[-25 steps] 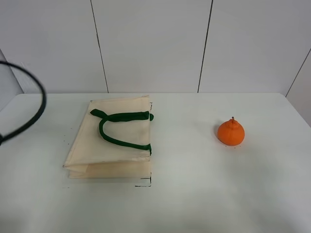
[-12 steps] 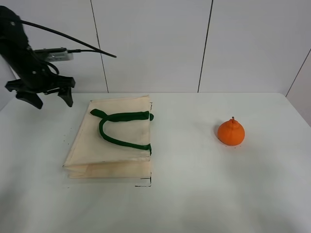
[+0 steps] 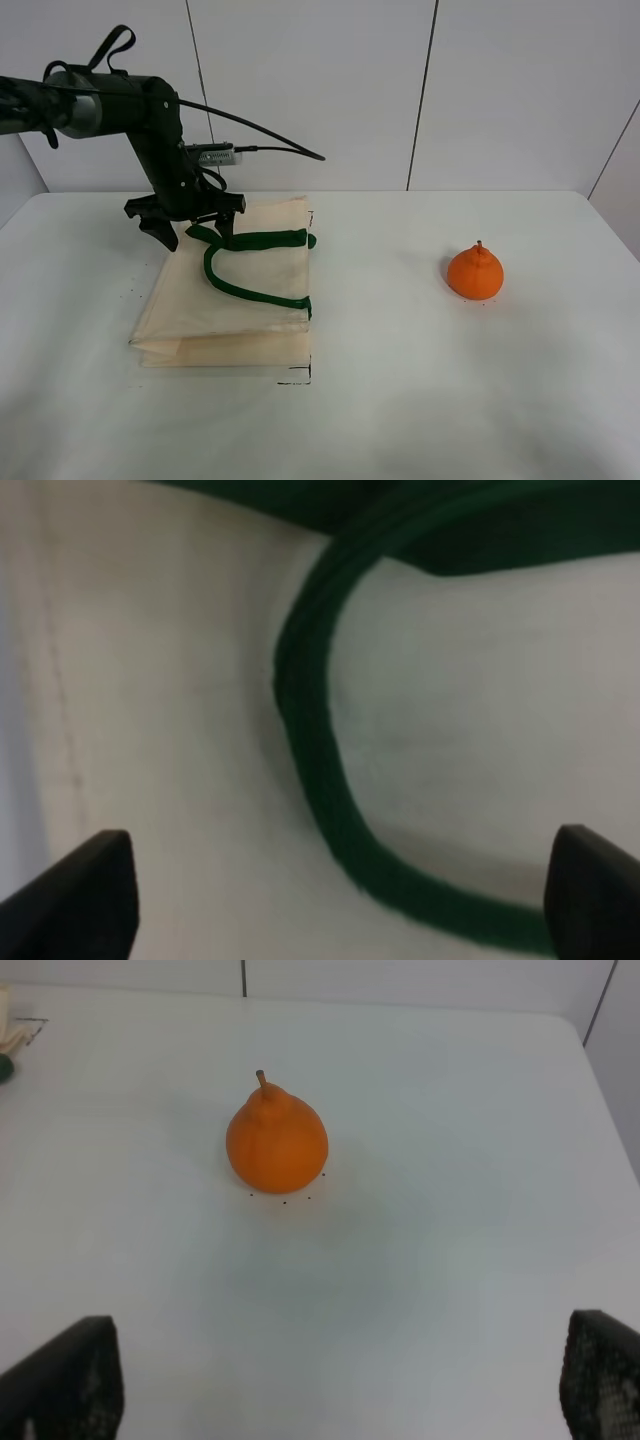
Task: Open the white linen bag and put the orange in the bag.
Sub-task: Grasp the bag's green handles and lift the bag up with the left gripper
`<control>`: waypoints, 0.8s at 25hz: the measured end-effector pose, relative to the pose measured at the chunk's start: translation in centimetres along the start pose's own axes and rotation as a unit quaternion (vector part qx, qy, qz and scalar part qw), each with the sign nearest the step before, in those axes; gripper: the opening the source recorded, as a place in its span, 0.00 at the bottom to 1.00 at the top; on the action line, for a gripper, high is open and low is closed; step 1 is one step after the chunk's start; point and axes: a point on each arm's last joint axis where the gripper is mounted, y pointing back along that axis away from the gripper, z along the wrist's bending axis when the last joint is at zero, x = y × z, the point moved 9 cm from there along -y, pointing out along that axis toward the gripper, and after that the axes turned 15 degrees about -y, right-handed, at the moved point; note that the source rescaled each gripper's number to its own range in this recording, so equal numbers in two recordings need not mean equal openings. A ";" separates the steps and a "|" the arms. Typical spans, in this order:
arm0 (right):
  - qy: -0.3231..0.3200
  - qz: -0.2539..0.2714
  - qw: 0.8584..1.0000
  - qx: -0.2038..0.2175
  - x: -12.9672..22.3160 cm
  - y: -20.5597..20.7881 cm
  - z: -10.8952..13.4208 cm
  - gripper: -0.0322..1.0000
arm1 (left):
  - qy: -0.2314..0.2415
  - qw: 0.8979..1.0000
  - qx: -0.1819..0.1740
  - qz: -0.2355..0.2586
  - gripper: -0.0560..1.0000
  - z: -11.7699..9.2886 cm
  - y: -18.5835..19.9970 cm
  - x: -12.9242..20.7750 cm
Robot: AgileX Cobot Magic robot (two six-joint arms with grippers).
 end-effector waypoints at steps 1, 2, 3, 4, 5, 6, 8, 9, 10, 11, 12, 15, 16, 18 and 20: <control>0.000 0.000 1.000 0.000 0.0 0.0 0.0 1.00 | 0.005 1.000 0.000 0.004 1.00 0.0 -0.7 0.0; 0.000 0.000 1.000 0.000 0.0 0.0 0.0 1.00 | 0.007 1.000 -0.001 0.008 1.00 0.0 -1.4 0.0; 0.000 0.000 1.000 0.000 0.0 0.0 0.0 1.00 | 0.009 1.000 -0.001 0.008 1.00 0.0 -1.9 0.0; 0.000 0.000 1.000 0.000 0.0 0.0 0.0 1.00 | 0.009 1.000 -0.001 0.008 1.00 0.0 -2.4 -0.1; 0.000 0.000 1.000 0.000 0.0 0.0 0.0 1.00 | 0.009 1.000 -0.001 0.009 1.00 -0.1 -3.1 -0.2; 0.000 0.000 1.000 0.000 0.0 0.0 0.0 1.00 | 0.009 1.000 -0.001 0.009 1.00 -0.1 -3.8 -0.3; 0.000 0.000 1.000 0.000 0.0 0.0 0.0 1.00 | 0.009 1.000 -0.001 0.013 1.00 -0.1 -4.9 -0.2; 0.000 0.000 1.000 0.000 0.0 0.0 0.0 1.00 | 0.009 1.000 -0.001 0.016 1.00 -0.1 -5.5 -0.1; 0.000 0.000 1.000 0.000 0.0 0.0 0.0 1.00 | 0.009 1.000 -0.001 0.022 1.00 -0.1 -6.2 0.0; 0.000 0.000 1.000 0.000 0.0 0.0 0.0 1.00 | 0.009 1.000 -0.001 0.027 1.00 -0.1 -6.7 0.2; 0.000 0.000 1.000 0.000 0.0 0.0 0.0 1.00 | 0.010 1.000 0.000 0.030 1.00 -0.1 -7.1 0.3; 0.000 0.000 1.000 0.000 0.0 0.0 0.0 1.00 | 0.010 0.999 0.000 0.033 0.99 -0.1 -7.3 0.2; 0.000 0.000 1.000 0.000 0.0 0.0 0.0 1.00 | 0.011 0.999 0.002 0.033 0.98 -0.2 -7.3 0.2; 0.000 0.000 1.000 0.000 0.0 0.0 0.0 1.00 | 0.011 0.999 0.002 0.034 0.89 -0.2 -7.3 0.2; 0.000 0.000 1.000 0.000 0.0 0.0 0.0 1.00 | 0.011 0.999 0.002 0.037 0.69 -0.2 -7.5 0.4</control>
